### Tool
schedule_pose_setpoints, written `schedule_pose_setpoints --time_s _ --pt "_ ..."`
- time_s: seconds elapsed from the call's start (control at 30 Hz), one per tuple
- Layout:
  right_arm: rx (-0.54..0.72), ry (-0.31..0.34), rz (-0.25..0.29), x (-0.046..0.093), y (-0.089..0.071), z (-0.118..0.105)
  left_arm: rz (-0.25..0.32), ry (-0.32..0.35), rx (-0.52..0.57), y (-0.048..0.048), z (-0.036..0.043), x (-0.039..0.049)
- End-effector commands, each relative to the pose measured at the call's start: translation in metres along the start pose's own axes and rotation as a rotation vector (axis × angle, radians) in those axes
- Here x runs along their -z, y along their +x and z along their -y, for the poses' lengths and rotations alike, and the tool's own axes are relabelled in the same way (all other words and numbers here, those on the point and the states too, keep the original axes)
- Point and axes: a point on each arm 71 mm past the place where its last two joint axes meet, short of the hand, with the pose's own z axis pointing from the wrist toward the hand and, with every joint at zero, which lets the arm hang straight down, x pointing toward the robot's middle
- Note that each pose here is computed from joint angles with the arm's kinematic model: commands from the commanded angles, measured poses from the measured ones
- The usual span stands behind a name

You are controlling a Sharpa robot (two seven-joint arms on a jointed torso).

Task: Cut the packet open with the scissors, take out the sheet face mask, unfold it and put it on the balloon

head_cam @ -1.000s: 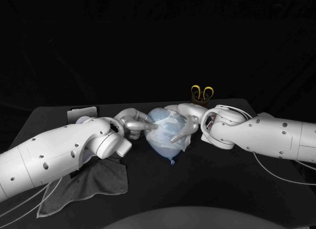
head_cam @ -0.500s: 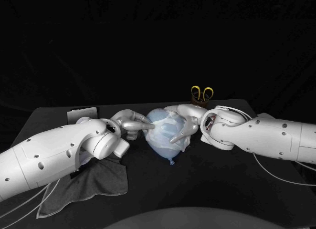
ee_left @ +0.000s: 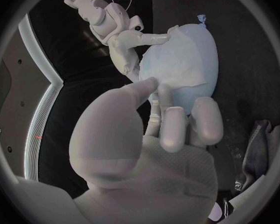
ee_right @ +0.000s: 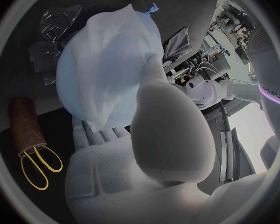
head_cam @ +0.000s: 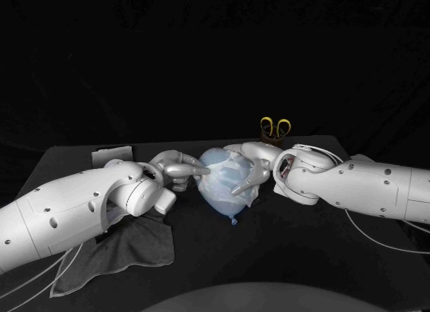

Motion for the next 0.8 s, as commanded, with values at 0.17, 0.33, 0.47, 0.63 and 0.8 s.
schedule_pose_setpoints --time_s 0.17,0.33,0.47,0.63,0.8 --pt "0.018 0.023 -0.082 0.0028 0.015 0.0047 0.007 -0.025 0.069 -0.0065 -0.0008 0.0" --pt "0.018 0.024 -0.082 0.003 0.0151 0.005 -0.004 -0.036 0.078 -0.0077 -0.0016 -0.0002" --pt "0.018 0.024 -0.082 0.0032 0.015 0.0052 -0.01 -0.038 0.081 -0.0077 -0.0016 -0.0003" --pt "0.018 0.024 -0.082 0.0031 0.0151 0.0051 -0.018 -0.034 0.088 -0.0075 -0.0003 -0.0002" --pt "0.018 0.023 -0.082 0.0029 0.0154 0.0048 -0.019 -0.026 0.098 -0.0084 0.0032 -0.0005"
